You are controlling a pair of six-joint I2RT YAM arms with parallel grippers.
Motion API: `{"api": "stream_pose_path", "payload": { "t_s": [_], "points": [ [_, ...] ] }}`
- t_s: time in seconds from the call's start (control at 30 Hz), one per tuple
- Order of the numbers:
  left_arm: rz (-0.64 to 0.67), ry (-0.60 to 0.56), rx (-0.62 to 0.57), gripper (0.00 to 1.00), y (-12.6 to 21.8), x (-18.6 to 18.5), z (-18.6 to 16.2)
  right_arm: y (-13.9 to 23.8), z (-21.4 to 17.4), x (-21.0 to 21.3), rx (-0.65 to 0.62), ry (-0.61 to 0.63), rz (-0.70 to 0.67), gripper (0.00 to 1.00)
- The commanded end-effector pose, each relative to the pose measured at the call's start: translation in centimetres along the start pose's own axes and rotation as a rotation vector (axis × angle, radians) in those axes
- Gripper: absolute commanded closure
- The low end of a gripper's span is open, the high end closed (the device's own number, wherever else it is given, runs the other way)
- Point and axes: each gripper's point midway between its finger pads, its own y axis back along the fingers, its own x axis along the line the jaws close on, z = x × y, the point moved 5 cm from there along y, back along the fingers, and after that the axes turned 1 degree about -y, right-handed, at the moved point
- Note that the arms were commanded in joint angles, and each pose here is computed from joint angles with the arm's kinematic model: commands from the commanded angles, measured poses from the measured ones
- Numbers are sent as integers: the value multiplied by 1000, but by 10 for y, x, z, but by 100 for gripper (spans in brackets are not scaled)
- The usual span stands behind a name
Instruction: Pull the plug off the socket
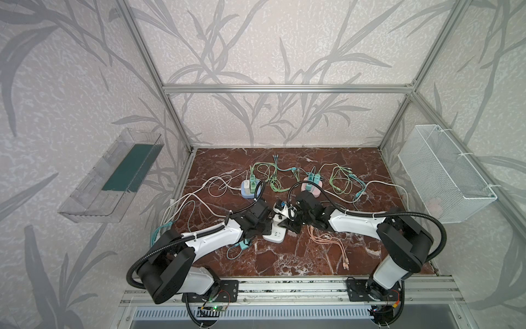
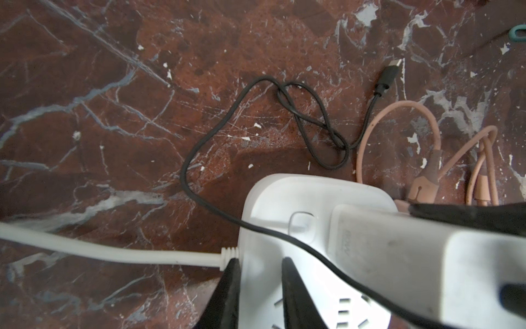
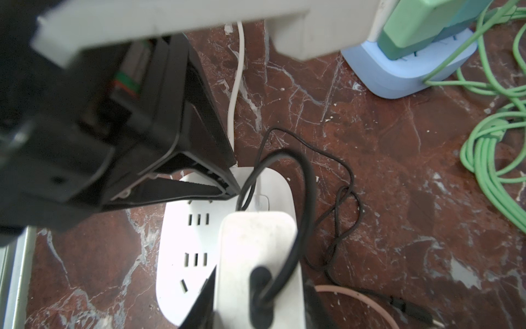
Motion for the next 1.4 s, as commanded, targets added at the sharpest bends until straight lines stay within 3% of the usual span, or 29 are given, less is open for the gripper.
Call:
{"api": "stream_pose_path", "payload": {
  "t_s": [0.0, 0.43, 0.77, 1.37],
  "points": [
    [80, -19, 231, 74, -16, 22, -53, 20, 44, 7, -166, 51, 13, 91],
    [90, -13, 242, 75, -18, 23, -54, 21, 37, 18, -160, 145, -18, 91],
    [95, -13, 221, 75, -11, 23, -51, 22, 32, 6, -115, 108, -91, 92],
    [39, -15, 120, 74, 12, 16, -37, 25, 18, -41, -37, -205, -76, 90]
  ]
}}
